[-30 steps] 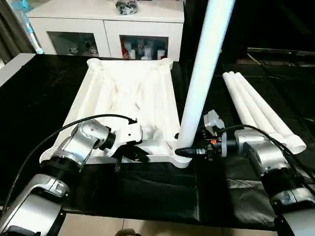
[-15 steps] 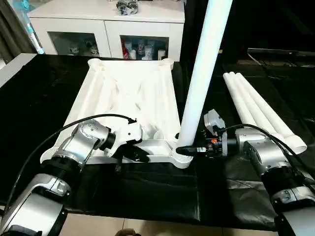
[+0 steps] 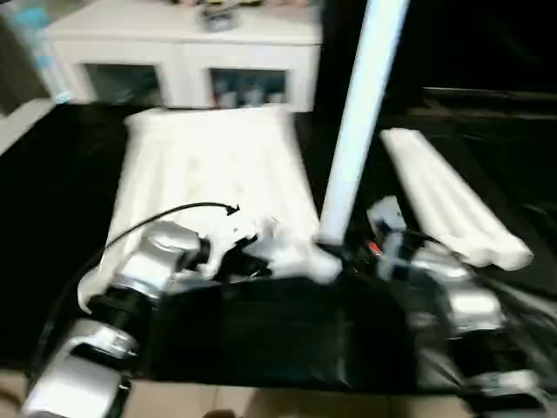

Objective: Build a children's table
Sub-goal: Rotate leg to tighten

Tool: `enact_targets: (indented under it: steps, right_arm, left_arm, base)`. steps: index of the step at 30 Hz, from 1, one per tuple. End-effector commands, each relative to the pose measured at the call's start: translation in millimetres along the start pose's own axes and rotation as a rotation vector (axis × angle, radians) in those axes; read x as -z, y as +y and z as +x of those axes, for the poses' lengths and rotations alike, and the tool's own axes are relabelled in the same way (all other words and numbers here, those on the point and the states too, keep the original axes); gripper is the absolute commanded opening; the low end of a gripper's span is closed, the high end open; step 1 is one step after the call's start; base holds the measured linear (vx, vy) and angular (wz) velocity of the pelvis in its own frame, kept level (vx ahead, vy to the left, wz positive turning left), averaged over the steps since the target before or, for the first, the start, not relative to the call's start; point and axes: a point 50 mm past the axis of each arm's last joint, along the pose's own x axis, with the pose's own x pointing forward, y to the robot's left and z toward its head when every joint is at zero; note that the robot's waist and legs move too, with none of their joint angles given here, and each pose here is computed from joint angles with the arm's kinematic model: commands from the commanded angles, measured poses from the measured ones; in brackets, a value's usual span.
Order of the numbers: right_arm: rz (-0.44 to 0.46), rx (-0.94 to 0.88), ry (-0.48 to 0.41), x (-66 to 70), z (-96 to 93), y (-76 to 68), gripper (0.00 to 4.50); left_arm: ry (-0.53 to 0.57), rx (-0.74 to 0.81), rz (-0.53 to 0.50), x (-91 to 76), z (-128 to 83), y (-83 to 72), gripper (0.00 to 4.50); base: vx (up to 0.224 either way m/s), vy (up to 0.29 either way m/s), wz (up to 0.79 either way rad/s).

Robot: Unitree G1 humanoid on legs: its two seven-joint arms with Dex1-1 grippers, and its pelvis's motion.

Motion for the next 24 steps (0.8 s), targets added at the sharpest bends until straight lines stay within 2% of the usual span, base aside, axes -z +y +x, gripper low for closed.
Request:
enact_targets:
  steps: [1, 3, 4, 5, 9, 10, 12, 14, 15, 16, 20, 21, 22, 24]
  right_arm:
    - [0.176, -0.085, 0.102, 26.8, 39.1, 46.2, 2.02]
    - [0.152, -0.054, 0.13, 25.3, 51.5, 52.4, 2.02]
    - [0.124, -0.055, 0.126, 23.2, 55.3, 55.0, 2.37]
    - [0.123, -0.054, 0.126, 23.1, 55.4, 55.0, 2.58]
    - [0.112, -0.012, 0.12, 22.4, 54.5, 50.4, 2.93]
    - [0.095, 0.015, 0.122, 24.4, 48.7, 43.4, 3.01]
    - [0.079, 0.027, 0.122, 25.8, 44.6, 38.4, 3.16]
    - [0.036, 0.039, 0.118, 28.7, 29.1, 22.9, 3.31]
    - [0.01, 0.013, 0.111, 28.6, 15.2, 13.1, 3.44]
    - [0.01, 0.013, 0.111, 28.6, 15.2, 13.1, 3.53]
    - [-0.058, -0.093, 0.092, 19.2, -13.9, -2.8, 3.88]
    - [-0.058, -0.093, 0.092, 19.2, -13.9, -2.8, 3.99]
    - [-0.077, -0.142, 0.096, 14.4, -22.9, -6.3, 3.99]
    - [-0.09, -0.168, 0.095, 9.4, -29.4, -10.0, 4.12]
  left_arm:
    - [-0.143, 0.036, 0.064, -44.1, 27, -18.8, 0.0]
    - [-0.128, 0.01, 0.074, -46.9, 32, -19.6, 0.0]
    - [-0.118, -0.008, 0.083, -47.8, 34, -19.1, 0.0]
    - [-0.117, -0.01, 0.085, -47.9, 34, -19.0, 0.0]
    - [-0.106, -0.043, 0.101, -49.3, 31, -16.1, 0.0]
    - [-0.106, -0.049, 0.096, -47.5, 27, -13.9, 0.0]
    - [-0.105, -0.053, 0.094, -45.6, 25, -12.6, 0.0]
    - [-0.106, -0.037, 0.105, -38.6, 18, -9.8, 0.0]
    - [-0.104, -0.021, 0.112, -32.9, 12, -7.3, 0.0]
    - [-0.104, -0.021, 0.112, -32.9, 12, -7.3, 0.0]
    - [-0.086, -0.003, 0.128, -22.6, 0, -0.7, 0.0]
    - [-0.086, -0.003, 0.128, -22.6, 0, -0.7, 0.0]
    - [-0.074, 0.009, 0.138, -19.4, -3, 1.1, 0.0]
    - [-0.061, 0.023, 0.15, -16.6, -6, 2.3, 0.0]
  base:
    - [0.0, 0.0, 0.0]
    - [0.0, 0.0, 0.0]
    - [0.0, 0.0, 0.0]
    - [0.0, 0.0, 0.0]
    - [0.0, 0.0, 0.0]
    - [0.0, 0.0, 0.0]
    - [0.0, 0.0, 0.0]
    - [0.0, 0.0, 0.0]
    - [0.0, 0.0, 0.0]
    - [0.0, 0.0, 0.0]
    - [0.0, 0.0, 0.0]
    - [0.0, 0.0, 0.0]
    - [0.0, 0.0, 0.0]
    - [0.0, 0.0, 0.0]
